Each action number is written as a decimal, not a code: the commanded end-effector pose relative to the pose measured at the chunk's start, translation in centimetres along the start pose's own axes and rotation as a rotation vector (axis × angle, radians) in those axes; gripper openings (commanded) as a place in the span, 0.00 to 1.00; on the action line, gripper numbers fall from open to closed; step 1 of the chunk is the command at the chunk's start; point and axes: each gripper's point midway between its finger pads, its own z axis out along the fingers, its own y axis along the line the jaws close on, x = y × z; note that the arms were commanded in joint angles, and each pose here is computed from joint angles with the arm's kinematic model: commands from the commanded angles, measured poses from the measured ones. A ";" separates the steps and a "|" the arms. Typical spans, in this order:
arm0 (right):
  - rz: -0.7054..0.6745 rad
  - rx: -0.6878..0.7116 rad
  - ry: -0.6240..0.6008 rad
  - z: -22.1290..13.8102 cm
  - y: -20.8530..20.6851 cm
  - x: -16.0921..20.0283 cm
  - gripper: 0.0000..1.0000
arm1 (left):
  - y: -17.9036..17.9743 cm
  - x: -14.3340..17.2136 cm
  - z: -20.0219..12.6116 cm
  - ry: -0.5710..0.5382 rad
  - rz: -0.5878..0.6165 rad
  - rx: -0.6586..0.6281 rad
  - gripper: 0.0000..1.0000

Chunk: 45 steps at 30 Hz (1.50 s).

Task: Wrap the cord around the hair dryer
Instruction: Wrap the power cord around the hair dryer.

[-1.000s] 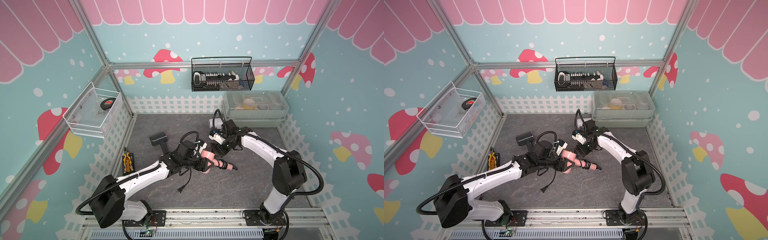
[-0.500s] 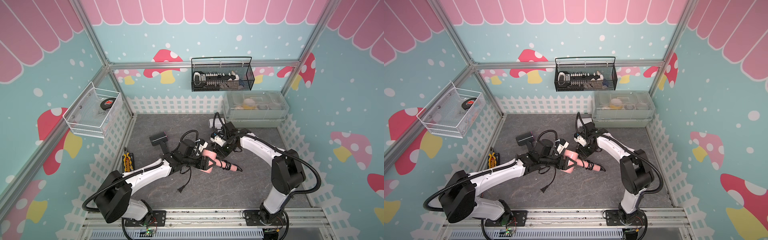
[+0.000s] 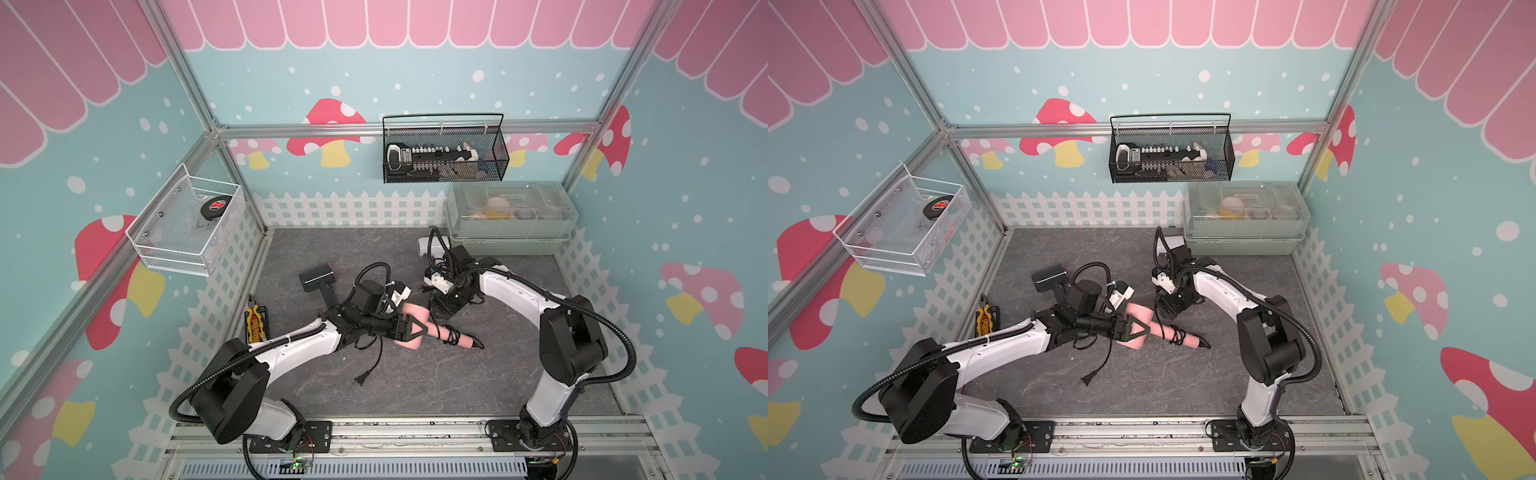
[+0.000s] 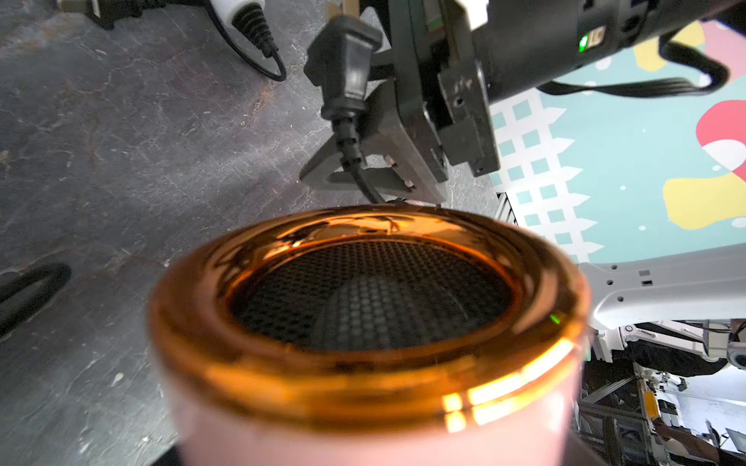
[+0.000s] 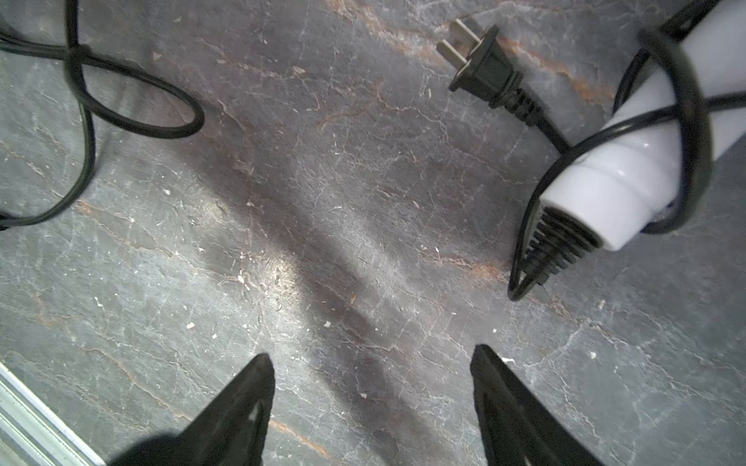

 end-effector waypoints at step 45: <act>0.106 -0.077 0.172 4.0 -1.0 6.0 0.76 | 2.2 1.8 -1.1 0.020 -0.241 0.024 0.00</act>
